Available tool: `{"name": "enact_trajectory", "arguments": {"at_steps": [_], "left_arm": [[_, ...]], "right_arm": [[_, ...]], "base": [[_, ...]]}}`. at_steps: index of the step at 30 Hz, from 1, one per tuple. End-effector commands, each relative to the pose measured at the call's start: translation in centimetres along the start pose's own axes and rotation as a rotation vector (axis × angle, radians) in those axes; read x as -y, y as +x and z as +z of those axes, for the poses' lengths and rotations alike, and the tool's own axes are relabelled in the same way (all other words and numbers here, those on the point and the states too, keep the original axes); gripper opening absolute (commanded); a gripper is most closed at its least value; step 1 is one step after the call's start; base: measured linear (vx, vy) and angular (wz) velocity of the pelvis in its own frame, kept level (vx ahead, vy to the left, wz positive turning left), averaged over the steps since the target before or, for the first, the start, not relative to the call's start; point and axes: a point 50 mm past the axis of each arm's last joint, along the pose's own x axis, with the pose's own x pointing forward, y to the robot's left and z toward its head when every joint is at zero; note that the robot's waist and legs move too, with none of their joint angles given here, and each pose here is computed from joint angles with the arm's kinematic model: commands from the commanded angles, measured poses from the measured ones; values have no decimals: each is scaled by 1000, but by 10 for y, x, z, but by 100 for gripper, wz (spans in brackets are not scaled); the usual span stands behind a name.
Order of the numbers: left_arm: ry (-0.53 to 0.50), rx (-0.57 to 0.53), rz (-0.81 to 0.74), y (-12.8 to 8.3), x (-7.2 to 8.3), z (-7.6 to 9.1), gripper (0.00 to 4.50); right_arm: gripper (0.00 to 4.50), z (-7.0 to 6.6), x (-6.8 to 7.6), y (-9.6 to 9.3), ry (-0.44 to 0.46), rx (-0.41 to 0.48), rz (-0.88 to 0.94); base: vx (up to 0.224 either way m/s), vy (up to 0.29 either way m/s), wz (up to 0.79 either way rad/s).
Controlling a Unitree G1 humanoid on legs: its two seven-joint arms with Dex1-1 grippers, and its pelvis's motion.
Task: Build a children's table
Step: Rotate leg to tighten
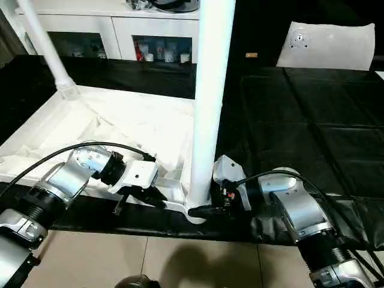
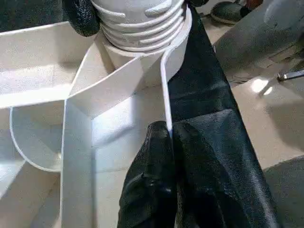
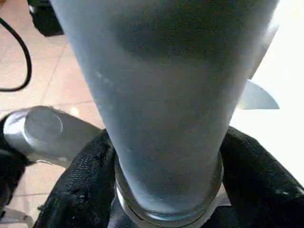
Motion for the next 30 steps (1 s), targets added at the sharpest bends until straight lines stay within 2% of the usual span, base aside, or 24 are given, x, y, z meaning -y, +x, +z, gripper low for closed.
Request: {"name": "enact_trajectory", "arguments": {"at_steps": [1,4,6,9,13,14,15,16,20,23,24,26,28,30], "left_arm": [[44,-10,-48,4,1,6,0],[4,18,5,5,-2,8,0],[-65,19,88,6,-7,7,0],[-156,54,210,10,-16,9,0],[-265,87,376,16,-28,12,0],[-345,103,490,20,-36,13,0],[-356,105,503,20,-37,13,0],[-428,117,607,23,-44,15,0],[-509,158,760,29,-58,30,0],[-503,172,793,30,-63,37,0],[-496,171,790,30,-64,38,0],[-481,154,795,30,-63,37,0],[-470,142,773,31,-60,35,0],[-453,135,759,30,-58,32,0]], "right_arm": [[276,0,-3,3,29,33,23],[272,1,-7,12,87,98,4],[272,0,-11,24,135,151,-46],[268,-3,-11,41,170,184,-161],[267,-7,-4,61,254,200,-347],[267,-4,3,72,320,232,-454],[267,-4,4,73,329,237,-466],[267,0,10,81,396,263,-550],[266,5,26,92,523,268,-744],[266,8,29,95,503,262,-778],[322,9,29,95,495,272,-771],[336,11,29,94,508,297,-784],[348,11,30,90,472,302,-795],[379,11,30,85,453,306,-805]], "base": [[0,0,0],[0,0,0],[0,0,0],[0,0,0],[0,0,0],[0,0,0],[0,0,0],[0,0,0],[-10,41,-6],[0,17,-2],[0,0,0],[0,0,0],[0,0,0],[0,0,0]]}}
